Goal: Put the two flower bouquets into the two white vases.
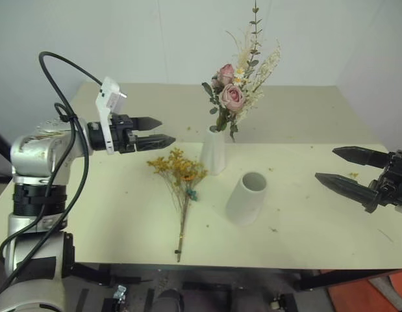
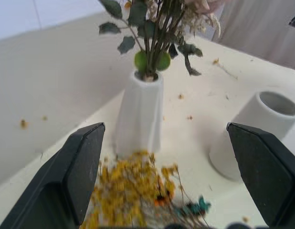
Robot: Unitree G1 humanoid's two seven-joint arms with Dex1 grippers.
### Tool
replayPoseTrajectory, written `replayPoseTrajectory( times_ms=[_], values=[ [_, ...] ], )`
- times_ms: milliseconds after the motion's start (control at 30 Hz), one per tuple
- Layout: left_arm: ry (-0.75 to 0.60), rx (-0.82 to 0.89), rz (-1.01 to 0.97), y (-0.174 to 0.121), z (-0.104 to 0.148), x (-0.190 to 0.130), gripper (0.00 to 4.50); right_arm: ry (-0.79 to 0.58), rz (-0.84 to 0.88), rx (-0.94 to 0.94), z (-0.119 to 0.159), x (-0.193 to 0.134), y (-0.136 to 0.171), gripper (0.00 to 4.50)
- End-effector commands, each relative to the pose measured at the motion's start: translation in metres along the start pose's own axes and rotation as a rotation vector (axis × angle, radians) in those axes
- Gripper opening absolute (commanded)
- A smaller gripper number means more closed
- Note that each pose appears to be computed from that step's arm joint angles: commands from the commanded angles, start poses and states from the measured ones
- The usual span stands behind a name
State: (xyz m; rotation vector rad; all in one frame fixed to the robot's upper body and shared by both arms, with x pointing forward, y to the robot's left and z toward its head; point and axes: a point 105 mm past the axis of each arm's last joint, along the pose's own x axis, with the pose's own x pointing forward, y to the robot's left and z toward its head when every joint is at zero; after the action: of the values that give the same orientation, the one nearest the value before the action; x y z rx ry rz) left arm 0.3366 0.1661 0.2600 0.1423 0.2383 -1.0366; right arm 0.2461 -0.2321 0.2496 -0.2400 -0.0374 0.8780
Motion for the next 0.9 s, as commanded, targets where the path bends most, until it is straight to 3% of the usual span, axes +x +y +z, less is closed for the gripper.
replayPoseTrajectory(
  times_ms=[33, 267, 567, 900],
  values=[
    [0.154, -0.03, -0.015, -0.02, -0.007, -0.005, 4.47, -0.012, 0.056, -0.072, 0.011, 0.001, 0.0, 4.5],
    [0.421, -0.2, 0.015, -0.043, -0.042, 0.009, 4.47, 0.001, 0.135, -0.09, 0.011, 0.002, 0.002, 4.5],
    [0.542, -0.335, 0.031, -0.043, -0.073, 0.036, 4.47, -0.003, 0.147, -0.097, 0.01, 0.002, 0.004, 4.5],
    [0.689, -0.358, -0.019, -0.067, -0.094, 0.041, 4.47, -0.018, 0.132, -0.101, 0.009, 0.0, 0.01, 4.5]
  ],
)
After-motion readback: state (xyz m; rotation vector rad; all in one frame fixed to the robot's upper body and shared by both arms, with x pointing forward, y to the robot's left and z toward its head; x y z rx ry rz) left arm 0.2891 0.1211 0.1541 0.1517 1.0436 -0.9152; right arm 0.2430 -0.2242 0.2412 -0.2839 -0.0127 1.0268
